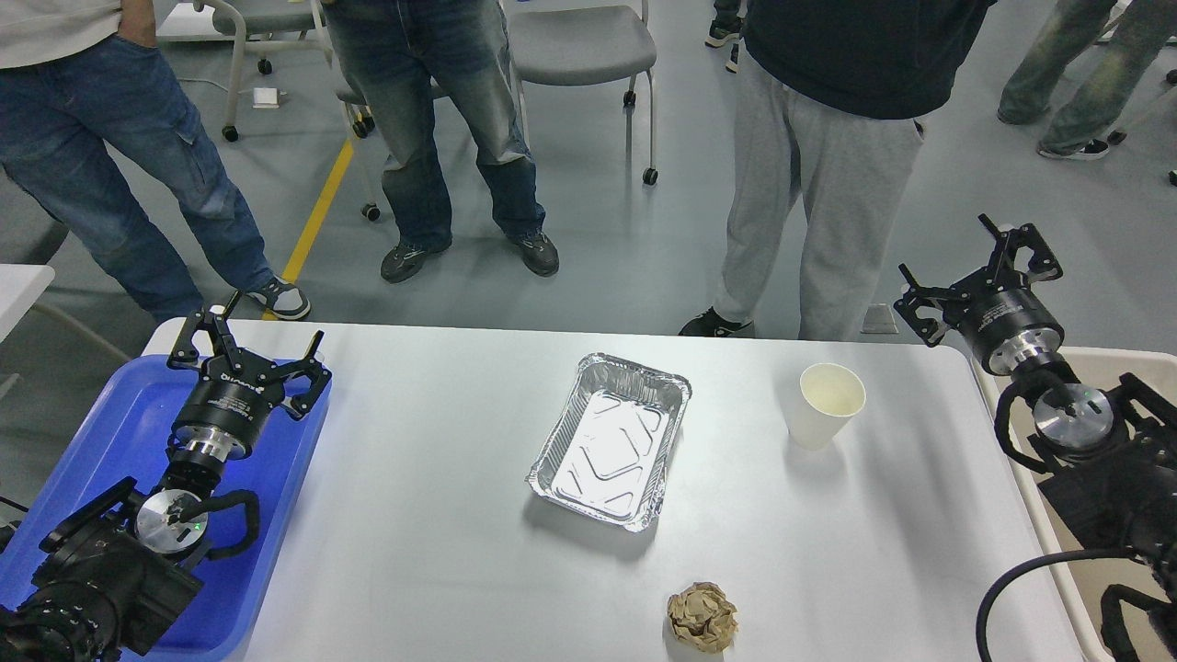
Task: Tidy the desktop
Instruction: 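Raise the right gripper and swing it out beyond the table edge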
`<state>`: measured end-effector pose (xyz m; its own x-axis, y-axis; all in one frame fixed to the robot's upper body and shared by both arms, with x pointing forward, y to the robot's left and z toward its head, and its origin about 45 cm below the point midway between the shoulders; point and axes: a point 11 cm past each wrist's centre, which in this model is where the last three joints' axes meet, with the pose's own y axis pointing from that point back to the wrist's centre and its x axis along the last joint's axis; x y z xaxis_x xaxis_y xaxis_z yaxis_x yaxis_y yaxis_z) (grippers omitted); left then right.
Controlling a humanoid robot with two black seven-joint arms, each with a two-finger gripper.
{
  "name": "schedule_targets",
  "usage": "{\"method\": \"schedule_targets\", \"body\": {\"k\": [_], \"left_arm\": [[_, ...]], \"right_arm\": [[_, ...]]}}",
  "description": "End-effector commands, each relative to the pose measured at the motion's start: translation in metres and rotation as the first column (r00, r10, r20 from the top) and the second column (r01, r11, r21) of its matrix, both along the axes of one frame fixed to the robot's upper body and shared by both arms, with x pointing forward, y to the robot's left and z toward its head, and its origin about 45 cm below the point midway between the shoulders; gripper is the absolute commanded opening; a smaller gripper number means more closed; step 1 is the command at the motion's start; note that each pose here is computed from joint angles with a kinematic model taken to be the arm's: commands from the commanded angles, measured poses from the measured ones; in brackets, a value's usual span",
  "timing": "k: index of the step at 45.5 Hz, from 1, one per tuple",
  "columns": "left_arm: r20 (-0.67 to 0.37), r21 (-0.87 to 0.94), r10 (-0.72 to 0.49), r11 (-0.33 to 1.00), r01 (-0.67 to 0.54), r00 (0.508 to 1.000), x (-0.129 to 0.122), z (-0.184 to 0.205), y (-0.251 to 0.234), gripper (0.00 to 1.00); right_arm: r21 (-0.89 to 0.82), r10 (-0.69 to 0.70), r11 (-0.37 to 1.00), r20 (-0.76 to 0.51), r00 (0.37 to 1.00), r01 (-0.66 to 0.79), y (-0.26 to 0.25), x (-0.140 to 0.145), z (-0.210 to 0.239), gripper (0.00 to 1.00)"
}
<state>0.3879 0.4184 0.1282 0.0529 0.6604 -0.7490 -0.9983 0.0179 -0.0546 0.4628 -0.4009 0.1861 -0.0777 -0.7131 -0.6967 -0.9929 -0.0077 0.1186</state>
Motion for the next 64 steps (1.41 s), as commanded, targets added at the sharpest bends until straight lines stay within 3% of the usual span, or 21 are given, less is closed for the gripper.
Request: {"method": "schedule_targets", "body": {"k": [1,27,48,64], "left_arm": [[0.0,0.0,0.0,1.0,0.0,1.0,0.0,0.0,0.0,1.0],[0.0,0.0,0.0,1.0,0.0,1.0,0.0,0.0,0.0,1.0],[0.0,0.0,0.0,1.0,0.0,1.0,0.0,0.0,0.0,1.0],[0.0,0.0,0.0,1.0,0.0,1.0,0.0,0.0,0.0,1.0]], "right_arm": [[0.001,0.001,1.0,0.0,1.0,-0.001,0.001,0.0,0.0,1.0],[-0.001,0.043,0.999,0.031,0.999,-0.043,0.01,0.004,0.011,1.0],[-0.211,0.219,0.959,0.131,0.967,-0.188,0.0,0.003,0.098,1.0],[-0.466,0.444,0.784,-0.042,0.895,-0.411,0.06,0.002,0.094,1.0]]}}
